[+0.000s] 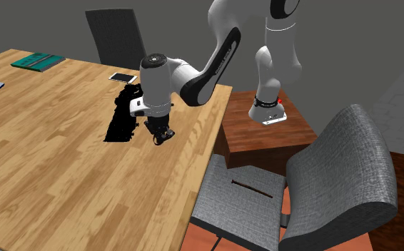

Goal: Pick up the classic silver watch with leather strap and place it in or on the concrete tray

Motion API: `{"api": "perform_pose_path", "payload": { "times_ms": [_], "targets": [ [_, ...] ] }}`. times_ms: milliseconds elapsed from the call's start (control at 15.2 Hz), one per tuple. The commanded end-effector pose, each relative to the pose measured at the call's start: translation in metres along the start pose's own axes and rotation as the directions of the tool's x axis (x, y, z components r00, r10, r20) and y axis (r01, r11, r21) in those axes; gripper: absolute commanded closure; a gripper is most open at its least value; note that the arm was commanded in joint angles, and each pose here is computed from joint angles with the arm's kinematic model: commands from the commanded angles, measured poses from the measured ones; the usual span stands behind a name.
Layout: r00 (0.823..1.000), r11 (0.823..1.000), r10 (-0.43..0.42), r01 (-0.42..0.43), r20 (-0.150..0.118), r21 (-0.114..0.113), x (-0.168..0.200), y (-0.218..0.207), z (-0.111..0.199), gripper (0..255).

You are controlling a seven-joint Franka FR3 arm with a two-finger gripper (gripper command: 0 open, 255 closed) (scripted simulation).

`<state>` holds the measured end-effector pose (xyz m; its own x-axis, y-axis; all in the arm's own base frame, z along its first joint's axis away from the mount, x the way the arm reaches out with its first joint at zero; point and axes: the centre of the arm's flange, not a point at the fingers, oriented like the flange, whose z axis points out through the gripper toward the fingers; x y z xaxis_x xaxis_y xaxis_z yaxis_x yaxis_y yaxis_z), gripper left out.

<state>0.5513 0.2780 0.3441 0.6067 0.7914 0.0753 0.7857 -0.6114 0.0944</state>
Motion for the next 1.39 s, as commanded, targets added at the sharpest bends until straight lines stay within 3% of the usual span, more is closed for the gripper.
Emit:
{"api": "perform_pose_path", "payload": {
  "times_ms": [0,1320],
  "targets": [
    [1.0,1.0,0.0,0.0,0.0,0.0,0.0,0.001,-0.008,255],
    [1.0,1.0,0.0,0.0,0.0,0.0,0.008,0.011,-0.113,255]
  ]
}}
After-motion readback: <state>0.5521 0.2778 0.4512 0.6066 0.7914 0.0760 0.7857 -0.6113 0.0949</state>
